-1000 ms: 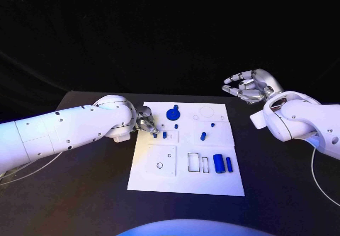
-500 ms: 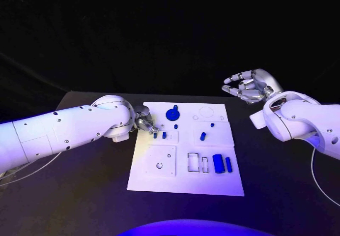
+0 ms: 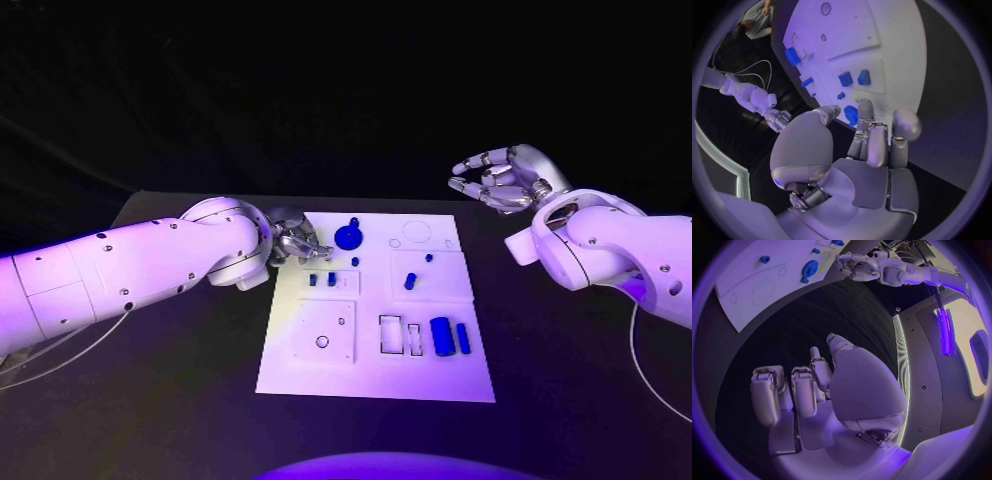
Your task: Assemble the parts on the task board
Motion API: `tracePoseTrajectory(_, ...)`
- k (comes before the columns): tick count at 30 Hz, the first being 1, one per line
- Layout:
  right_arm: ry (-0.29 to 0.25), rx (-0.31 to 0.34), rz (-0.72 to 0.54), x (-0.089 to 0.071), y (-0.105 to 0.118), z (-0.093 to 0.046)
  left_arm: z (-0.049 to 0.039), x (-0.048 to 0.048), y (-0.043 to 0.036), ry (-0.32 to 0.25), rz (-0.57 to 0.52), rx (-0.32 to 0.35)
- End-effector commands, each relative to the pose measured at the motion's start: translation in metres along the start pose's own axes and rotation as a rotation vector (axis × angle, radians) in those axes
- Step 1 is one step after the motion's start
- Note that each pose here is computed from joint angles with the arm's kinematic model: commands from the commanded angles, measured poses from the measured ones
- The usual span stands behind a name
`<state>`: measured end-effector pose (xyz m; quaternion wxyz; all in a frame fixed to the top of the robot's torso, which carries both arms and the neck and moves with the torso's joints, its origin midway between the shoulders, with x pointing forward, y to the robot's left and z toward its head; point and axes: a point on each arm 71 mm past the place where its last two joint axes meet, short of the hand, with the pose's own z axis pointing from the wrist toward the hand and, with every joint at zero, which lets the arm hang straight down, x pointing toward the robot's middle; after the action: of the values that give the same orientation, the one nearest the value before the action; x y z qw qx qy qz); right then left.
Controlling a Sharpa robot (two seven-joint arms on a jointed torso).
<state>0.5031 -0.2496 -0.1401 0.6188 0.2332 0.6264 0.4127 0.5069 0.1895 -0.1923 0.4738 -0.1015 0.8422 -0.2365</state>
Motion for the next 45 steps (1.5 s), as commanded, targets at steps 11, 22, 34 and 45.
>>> tracePoseTrajectory(11,0.011,-0.006,0.003,0.004,-0.002,-0.001,-0.0060,0.0164,-0.0476,-0.262,0.258,0.566)
tracePoseTrajectory(22,0.017,-0.002,0.005,0.006,-0.004,-0.002,0.0122,0.0392,-0.0517,-0.177,0.537,0.565)
tracePoseTrajectory(34,0.015,-0.001,0.004,0.005,-0.004,-0.002,0.0219,0.0435,-0.0517,-0.151,0.625,0.504)
tracePoseTrajectory(45,0.016,-0.003,0.005,0.006,-0.004,-0.002,0.0263,0.0439,-0.0520,-0.138,0.651,0.480)
